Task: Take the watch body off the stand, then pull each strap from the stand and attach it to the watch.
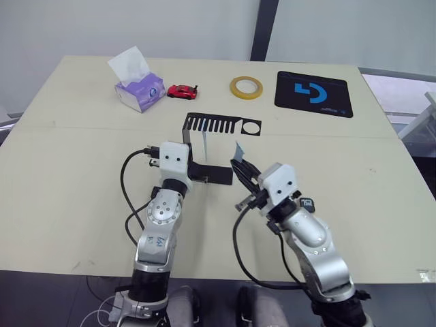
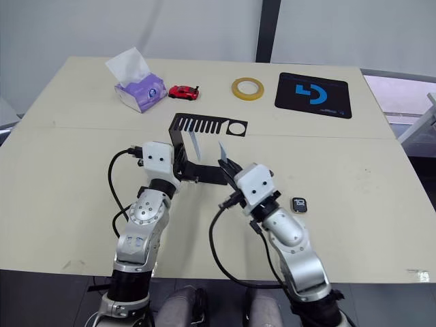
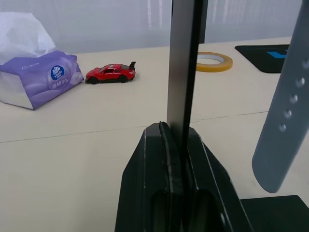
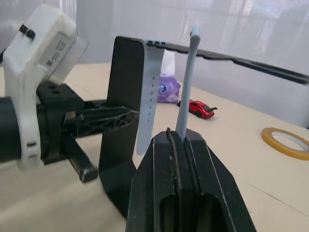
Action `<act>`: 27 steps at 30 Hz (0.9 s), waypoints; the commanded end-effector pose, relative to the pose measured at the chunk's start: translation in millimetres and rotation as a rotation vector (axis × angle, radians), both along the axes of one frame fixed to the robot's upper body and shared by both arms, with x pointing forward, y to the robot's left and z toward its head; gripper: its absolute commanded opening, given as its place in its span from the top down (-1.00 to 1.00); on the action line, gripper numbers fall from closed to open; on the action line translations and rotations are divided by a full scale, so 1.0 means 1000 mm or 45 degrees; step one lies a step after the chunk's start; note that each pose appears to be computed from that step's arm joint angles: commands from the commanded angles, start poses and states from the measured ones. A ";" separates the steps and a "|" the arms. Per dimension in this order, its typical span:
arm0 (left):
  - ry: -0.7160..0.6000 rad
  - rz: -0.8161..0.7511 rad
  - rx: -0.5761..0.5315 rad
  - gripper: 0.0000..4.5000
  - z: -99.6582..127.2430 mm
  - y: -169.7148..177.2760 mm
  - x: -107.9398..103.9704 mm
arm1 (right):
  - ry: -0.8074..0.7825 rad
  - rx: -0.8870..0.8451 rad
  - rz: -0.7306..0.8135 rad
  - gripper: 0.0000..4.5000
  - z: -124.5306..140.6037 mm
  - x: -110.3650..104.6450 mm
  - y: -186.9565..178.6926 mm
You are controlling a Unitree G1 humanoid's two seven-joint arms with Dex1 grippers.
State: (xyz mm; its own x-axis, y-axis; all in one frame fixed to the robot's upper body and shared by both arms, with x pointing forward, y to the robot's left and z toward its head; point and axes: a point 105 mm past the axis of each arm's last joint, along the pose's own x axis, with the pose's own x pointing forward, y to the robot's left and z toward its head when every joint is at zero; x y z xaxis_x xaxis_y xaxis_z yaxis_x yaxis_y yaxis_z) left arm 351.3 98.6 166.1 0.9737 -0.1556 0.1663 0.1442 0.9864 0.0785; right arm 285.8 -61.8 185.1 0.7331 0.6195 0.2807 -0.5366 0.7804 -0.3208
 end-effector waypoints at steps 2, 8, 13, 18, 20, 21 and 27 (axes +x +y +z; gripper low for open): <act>-0.033 -0.050 -0.016 0.13 0.006 -0.007 -0.004 | -0.058 0.001 0.025 1.00 0.016 -0.009 -0.013; -0.008 -0.068 0.042 -0.42 0.006 0.007 -0.018 | -0.021 -0.031 0.047 1.00 0.017 -0.010 -0.027; 0.050 -0.113 0.064 -0.42 0.000 0.025 -0.037 | 0.076 -0.018 0.130 1.00 0.012 -0.015 -0.032; 0.060 -0.333 0.074 -0.42 0.001 0.037 -0.059 | 0.205 0.007 0.266 1.00 0.007 -0.024 -0.040; 0.024 -0.510 0.071 -0.42 0.006 0.038 -0.072 | 0.276 0.022 0.312 1.00 0.004 -0.026 -0.046; 0.012 -0.586 0.093 -0.42 0.008 0.041 -0.078 | 0.320 0.050 0.339 1.00 0.003 -0.026 -0.049; 0.072 -1.115 -0.034 -0.97 0.021 0.050 -0.100 | 0.532 0.114 0.688 1.00 -0.001 -0.044 -0.033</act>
State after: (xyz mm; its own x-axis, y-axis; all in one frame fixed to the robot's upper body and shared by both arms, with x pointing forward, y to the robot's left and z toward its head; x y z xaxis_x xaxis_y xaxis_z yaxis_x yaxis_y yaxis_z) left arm 260.6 153.0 173.6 0.6198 -0.7810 0.0770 0.7805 0.6237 0.0427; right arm 251.9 -104.4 176.4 0.4736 0.8772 0.0790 -0.8807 0.4728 0.0298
